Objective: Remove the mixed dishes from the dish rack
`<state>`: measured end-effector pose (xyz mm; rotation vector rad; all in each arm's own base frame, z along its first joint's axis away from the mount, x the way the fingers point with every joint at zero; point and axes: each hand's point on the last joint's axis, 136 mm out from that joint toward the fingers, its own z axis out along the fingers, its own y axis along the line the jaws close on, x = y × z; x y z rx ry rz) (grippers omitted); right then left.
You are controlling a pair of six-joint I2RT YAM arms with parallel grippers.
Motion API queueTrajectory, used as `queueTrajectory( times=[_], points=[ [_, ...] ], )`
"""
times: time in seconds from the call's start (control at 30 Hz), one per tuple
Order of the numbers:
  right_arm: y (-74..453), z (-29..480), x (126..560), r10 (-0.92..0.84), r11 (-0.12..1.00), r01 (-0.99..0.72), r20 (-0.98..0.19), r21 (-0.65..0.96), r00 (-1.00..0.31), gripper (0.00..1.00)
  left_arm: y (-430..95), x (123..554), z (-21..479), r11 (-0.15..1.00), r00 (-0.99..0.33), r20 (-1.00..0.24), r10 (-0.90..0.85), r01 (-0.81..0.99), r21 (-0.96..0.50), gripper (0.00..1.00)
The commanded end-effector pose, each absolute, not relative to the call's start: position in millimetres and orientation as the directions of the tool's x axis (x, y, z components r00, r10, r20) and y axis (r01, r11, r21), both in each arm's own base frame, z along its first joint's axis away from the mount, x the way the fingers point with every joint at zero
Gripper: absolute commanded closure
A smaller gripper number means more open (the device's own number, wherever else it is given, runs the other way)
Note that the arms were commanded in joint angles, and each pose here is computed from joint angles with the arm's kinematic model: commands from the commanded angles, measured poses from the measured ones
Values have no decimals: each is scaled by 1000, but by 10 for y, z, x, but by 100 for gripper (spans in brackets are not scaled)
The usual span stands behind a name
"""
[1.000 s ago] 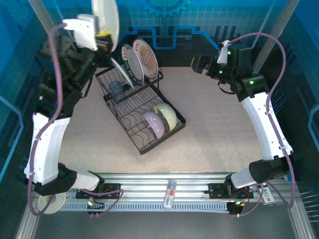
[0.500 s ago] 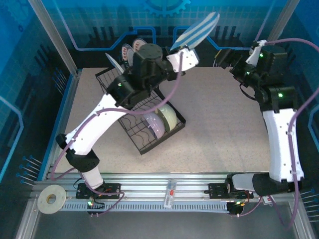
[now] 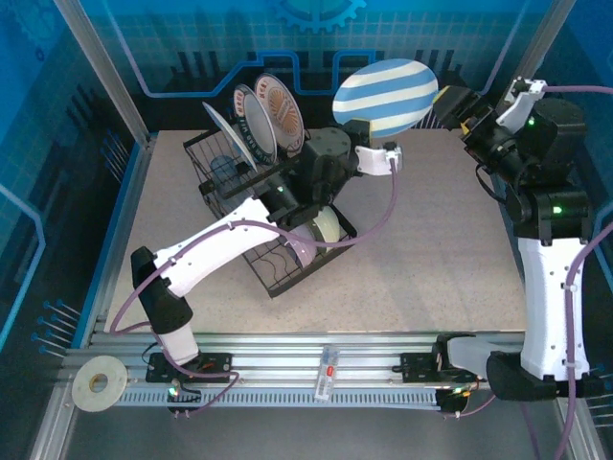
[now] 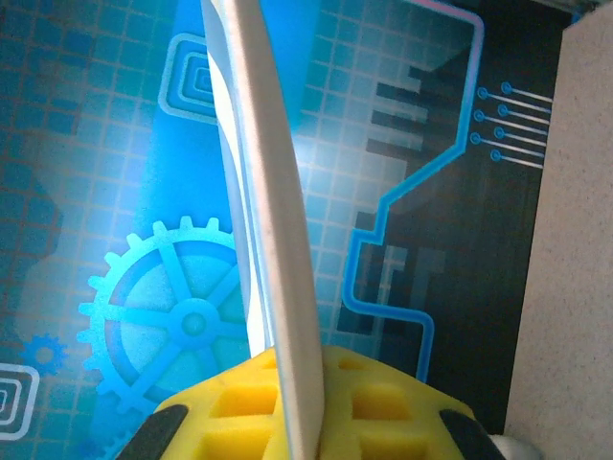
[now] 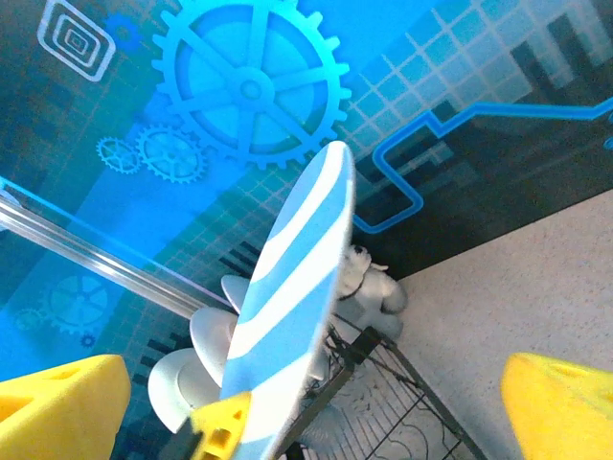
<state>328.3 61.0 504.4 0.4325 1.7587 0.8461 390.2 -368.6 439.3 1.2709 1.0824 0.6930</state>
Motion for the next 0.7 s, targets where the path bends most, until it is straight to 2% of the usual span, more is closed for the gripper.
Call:
queueTrajectory(
  times=[0.0,0.13,0.27,0.5,0.67],
  points=[
    [682,4941,3413,674,633,-119,-620,765,-401,0,-3489,3771,4928,274,366,-239,899,-45,961,100],
    [726,4753,3547,688,602,-88,-572,793,-447,0,-3526,3685,4763,230,376,-192,907,-60,971,100],
    [749,4583,3634,695,586,-55,-536,809,-479,4,-3509,3616,4649,232,374,-202,905,-36,972,100],
    [813,4218,3695,719,541,7,-458,841,-523,19,-3486,3535,4448,216,367,-202,908,2,976,100],
    [902,4145,3692,705,549,7,-459,836,-541,30,-3475,3521,4350,199,361,-192,913,18,980,100]
  ],
)
